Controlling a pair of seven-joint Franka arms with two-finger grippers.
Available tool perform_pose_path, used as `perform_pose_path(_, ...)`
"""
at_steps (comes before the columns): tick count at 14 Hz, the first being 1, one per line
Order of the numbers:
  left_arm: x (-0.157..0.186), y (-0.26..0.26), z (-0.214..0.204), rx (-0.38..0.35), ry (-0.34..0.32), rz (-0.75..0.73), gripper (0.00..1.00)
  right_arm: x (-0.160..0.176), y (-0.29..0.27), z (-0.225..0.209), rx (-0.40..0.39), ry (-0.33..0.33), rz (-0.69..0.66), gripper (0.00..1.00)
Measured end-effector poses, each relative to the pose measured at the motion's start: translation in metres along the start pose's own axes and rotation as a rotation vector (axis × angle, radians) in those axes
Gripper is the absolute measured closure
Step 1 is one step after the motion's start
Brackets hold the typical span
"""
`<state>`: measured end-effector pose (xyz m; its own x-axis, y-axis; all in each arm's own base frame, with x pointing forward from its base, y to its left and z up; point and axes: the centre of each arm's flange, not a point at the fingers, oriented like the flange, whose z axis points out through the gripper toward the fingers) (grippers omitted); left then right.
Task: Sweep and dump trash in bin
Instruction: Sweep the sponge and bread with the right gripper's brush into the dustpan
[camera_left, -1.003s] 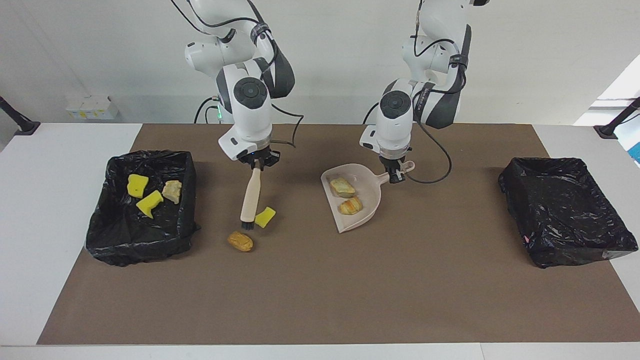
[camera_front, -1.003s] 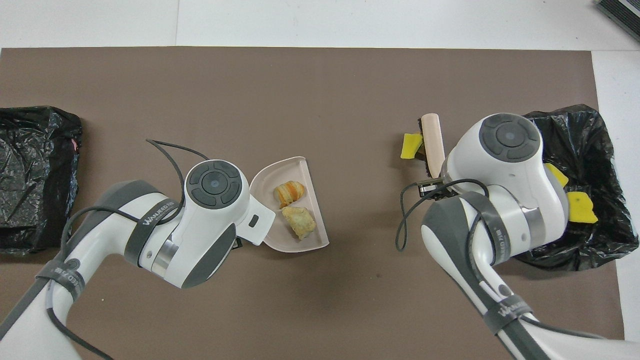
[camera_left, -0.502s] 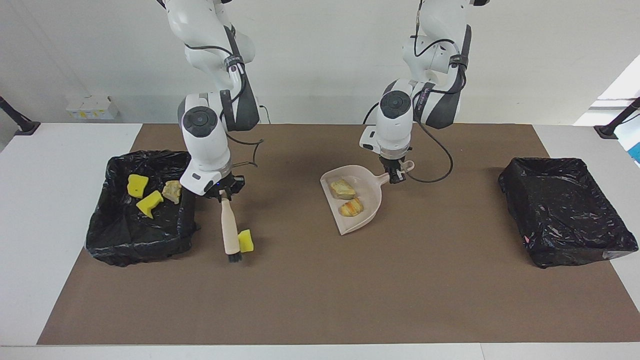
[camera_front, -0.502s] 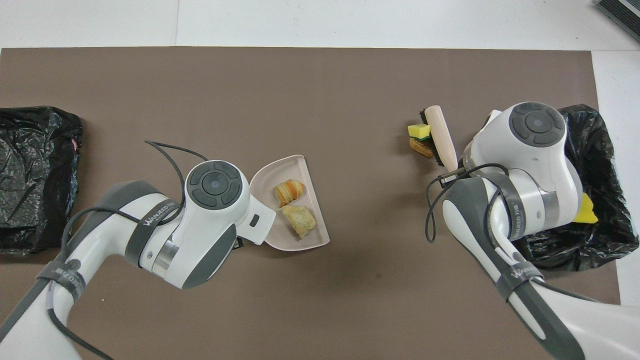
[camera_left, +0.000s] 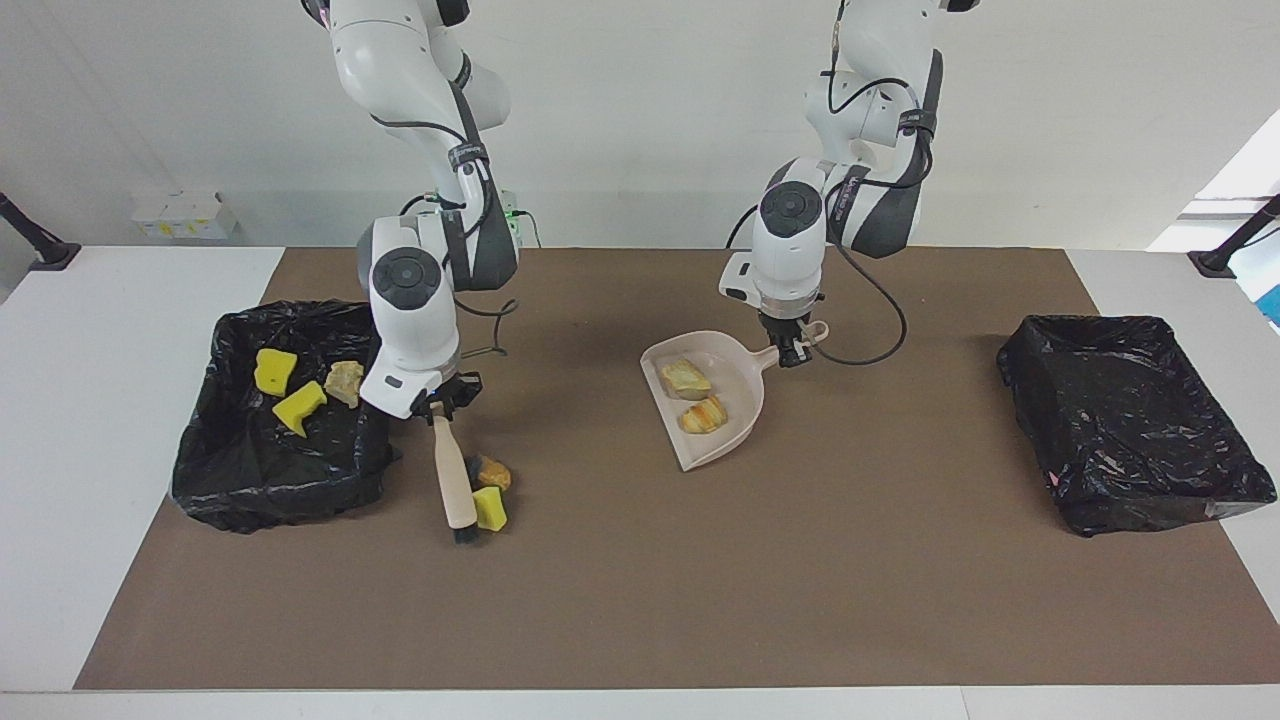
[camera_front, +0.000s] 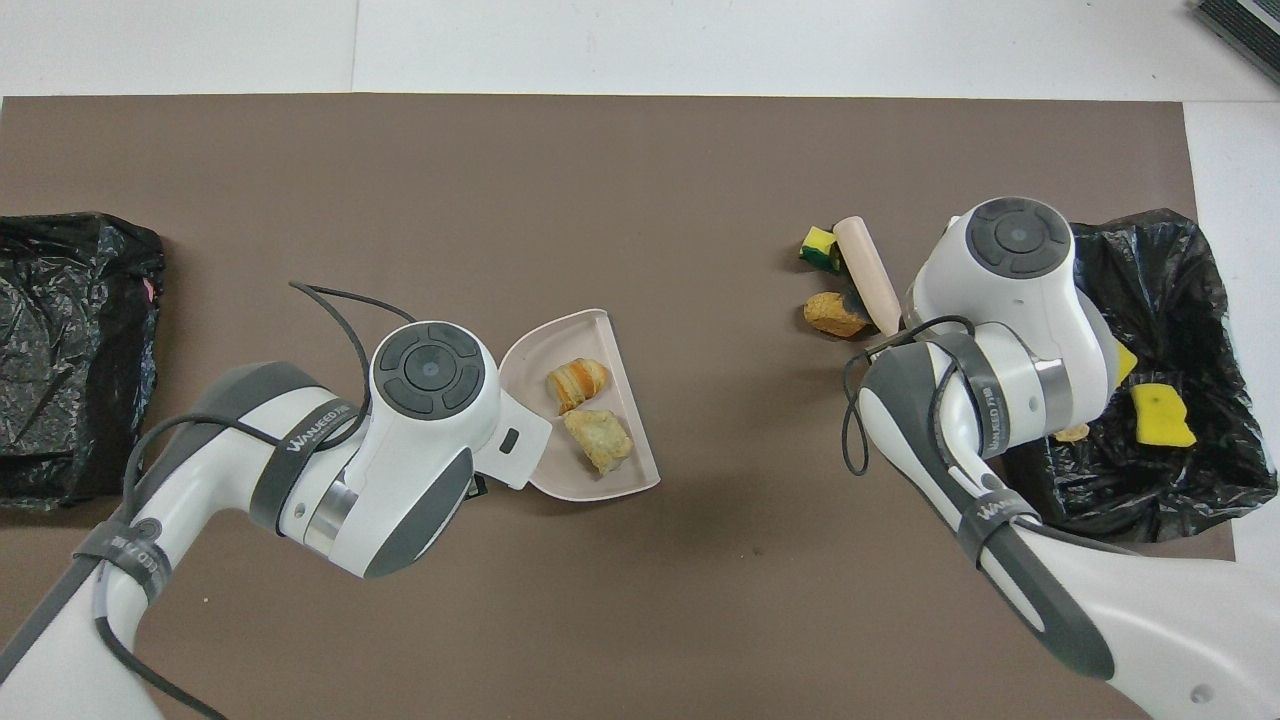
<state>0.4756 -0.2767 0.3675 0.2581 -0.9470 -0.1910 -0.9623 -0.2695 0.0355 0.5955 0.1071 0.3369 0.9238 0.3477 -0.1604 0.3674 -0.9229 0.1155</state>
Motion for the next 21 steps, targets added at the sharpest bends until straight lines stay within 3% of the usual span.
perform_pose_path(7,0.000,0.000,0.000,0.000,0.000,-0.002,0.69,0.004,-0.131,-0.016,0.173,-0.029,-0.012,0.74)
perform_pose_path(14,0.000,0.000,0.001,-0.001,-0.001,-0.004,0.69,-0.009,-0.251,-0.030,0.499,-0.079,0.079,0.74)
perform_pose_path(17,-0.004,-0.004,0.002,-0.002,0.002,-0.012,0.69,-0.015,-0.272,-0.032,0.524,-0.102,0.066,0.74)
perform_pose_path(21,-0.008,-0.010,0.003,0.005,0.013,-0.012,0.69,-0.030,-0.244,-0.058,0.530,-0.169,0.062,0.74)
